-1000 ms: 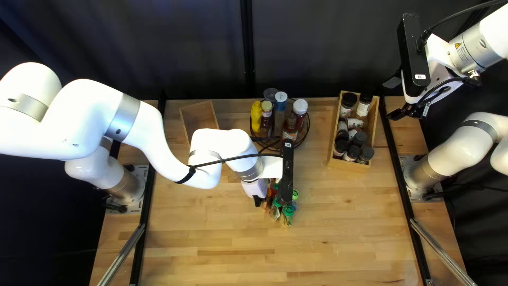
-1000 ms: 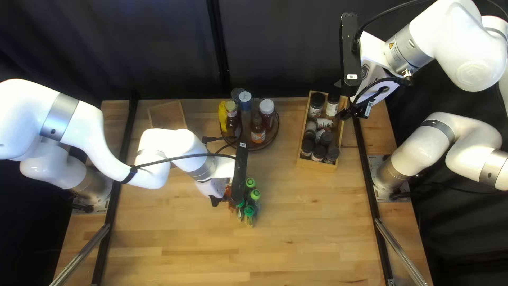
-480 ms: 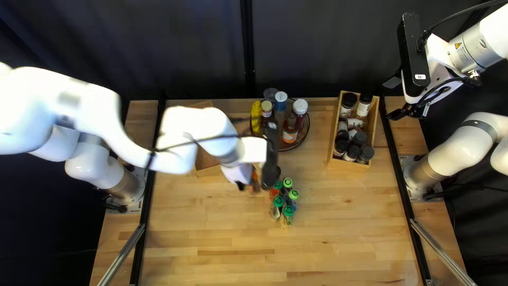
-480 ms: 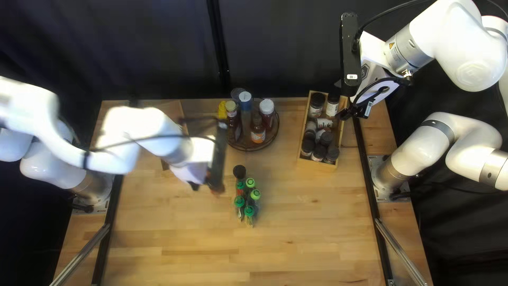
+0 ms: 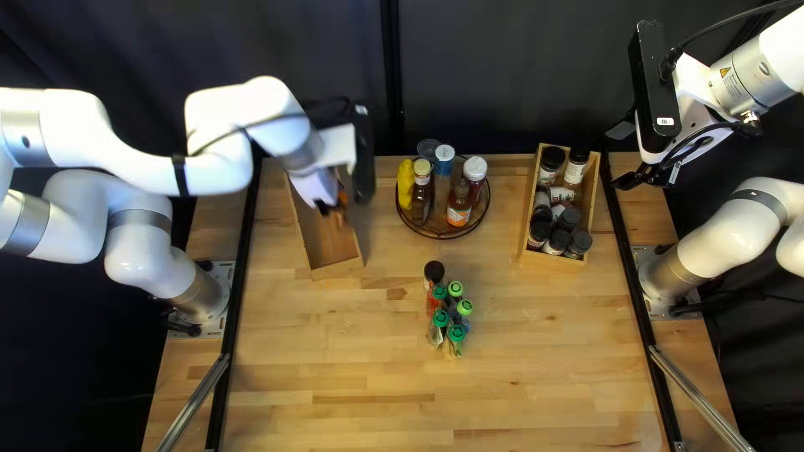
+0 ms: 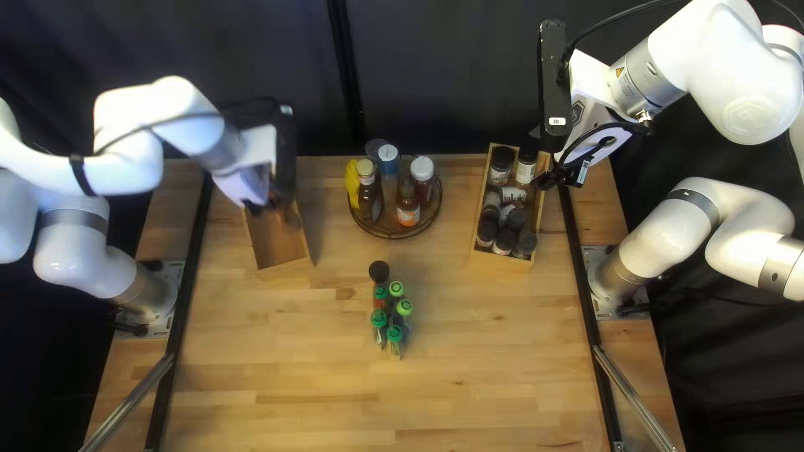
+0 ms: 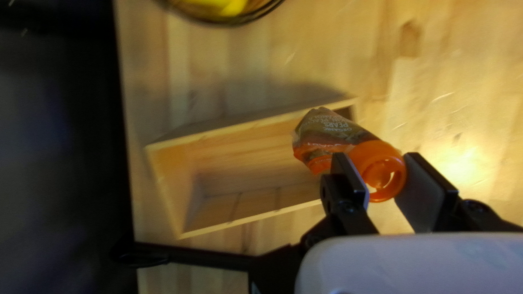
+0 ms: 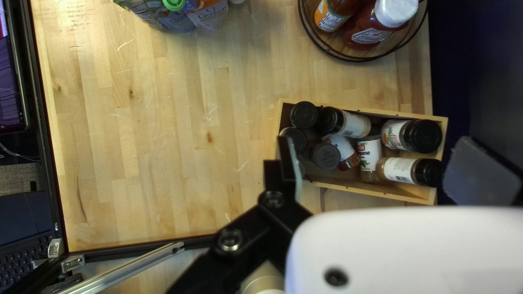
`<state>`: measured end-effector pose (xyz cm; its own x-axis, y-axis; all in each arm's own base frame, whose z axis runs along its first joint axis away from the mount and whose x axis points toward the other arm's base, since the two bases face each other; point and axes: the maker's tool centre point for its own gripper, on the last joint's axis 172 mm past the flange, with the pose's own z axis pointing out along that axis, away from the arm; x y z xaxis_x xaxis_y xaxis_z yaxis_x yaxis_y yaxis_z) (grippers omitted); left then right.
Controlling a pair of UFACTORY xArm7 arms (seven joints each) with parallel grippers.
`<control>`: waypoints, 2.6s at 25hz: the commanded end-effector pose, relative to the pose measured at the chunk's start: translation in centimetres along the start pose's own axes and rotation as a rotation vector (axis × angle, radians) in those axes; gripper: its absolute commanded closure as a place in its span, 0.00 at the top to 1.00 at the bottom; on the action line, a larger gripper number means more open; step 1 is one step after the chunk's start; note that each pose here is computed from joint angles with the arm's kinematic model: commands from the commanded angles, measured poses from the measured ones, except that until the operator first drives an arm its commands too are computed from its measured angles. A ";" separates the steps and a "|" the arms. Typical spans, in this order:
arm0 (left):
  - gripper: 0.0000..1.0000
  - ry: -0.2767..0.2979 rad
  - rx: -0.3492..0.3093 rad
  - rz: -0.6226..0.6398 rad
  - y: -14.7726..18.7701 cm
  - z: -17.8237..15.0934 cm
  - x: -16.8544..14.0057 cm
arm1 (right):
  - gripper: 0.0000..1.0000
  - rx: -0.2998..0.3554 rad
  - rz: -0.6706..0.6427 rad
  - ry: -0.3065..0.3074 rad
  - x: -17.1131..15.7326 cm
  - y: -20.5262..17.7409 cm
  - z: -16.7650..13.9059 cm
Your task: Separate condiments, baby food and spices and place it in 3 different racks/containers
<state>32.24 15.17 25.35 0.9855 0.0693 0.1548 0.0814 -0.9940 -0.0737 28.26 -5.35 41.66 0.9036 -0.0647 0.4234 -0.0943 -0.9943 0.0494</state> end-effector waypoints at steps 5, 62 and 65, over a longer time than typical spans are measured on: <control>0.03 -0.011 0.006 -0.012 -5.6 2.3 -1.9 | 1.00 0.000 0.000 0.000 0.0 0.0 0.0; 1.00 -0.101 -0.156 0.222 28.2 9.4 14.9 | 1.00 0.000 0.000 0.000 0.0 0.0 0.0; 1.00 -0.101 -0.162 0.223 28.5 9.7 15.7 | 1.00 0.000 0.000 0.000 0.0 0.0 0.0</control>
<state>50.75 -11.05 16.27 0.9870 -0.1521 0.0516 -0.1551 -0.9860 0.0607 28.26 -5.35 41.66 0.9036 -0.0646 0.4234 -0.0943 -0.9943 0.0494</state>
